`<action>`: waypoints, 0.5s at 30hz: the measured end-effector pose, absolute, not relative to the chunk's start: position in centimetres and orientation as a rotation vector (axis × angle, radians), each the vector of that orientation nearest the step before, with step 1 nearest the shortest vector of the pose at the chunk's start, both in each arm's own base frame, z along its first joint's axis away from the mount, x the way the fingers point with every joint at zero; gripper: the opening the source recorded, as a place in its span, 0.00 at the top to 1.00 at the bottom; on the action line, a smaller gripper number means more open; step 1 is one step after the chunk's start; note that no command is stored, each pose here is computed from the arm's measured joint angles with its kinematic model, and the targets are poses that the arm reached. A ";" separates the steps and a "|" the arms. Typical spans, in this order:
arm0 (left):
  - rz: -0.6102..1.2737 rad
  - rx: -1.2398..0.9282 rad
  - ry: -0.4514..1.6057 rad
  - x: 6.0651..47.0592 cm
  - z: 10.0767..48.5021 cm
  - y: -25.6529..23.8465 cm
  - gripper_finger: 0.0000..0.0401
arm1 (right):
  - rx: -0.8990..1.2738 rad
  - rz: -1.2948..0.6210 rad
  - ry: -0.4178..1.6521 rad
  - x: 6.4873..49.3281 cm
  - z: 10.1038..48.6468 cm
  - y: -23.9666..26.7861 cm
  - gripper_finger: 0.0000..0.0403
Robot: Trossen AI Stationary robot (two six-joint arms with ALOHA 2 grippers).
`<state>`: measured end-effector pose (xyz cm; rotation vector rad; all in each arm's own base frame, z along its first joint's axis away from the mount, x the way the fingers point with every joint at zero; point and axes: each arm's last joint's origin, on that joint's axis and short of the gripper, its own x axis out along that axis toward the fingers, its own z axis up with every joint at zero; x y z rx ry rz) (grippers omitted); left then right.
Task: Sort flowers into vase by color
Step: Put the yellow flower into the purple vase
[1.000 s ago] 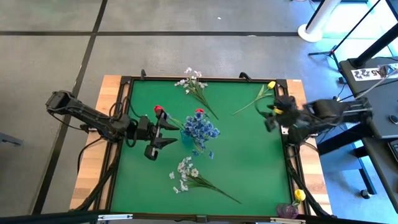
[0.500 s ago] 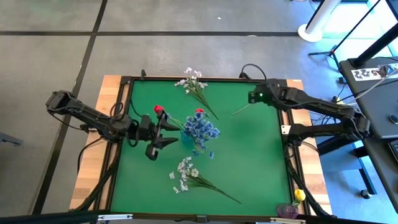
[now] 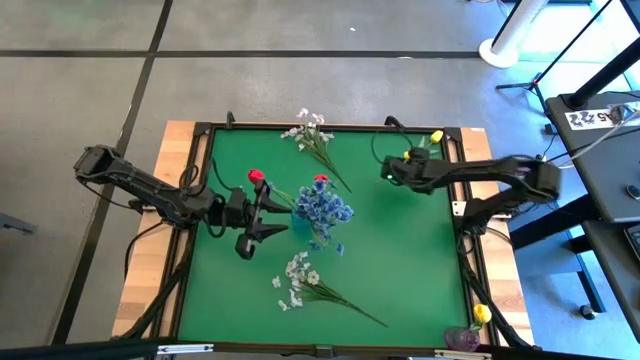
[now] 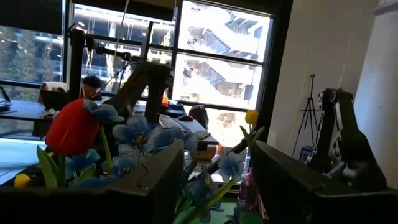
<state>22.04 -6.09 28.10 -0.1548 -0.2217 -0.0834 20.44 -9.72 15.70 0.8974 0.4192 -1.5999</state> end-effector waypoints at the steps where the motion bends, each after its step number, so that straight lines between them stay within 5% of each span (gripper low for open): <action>1: -0.083 -0.149 -0.222 22.0 28.1 -6.1 0.54 | 0.908 -1.604 0.416 21.0 15.0 -9.9 0.45; 15: -0.079 -0.111 -0.161 22.2 27.5 -6.1 0.54 | 0.977 -1.848 0.323 23.4 10.3 -11.0 0.45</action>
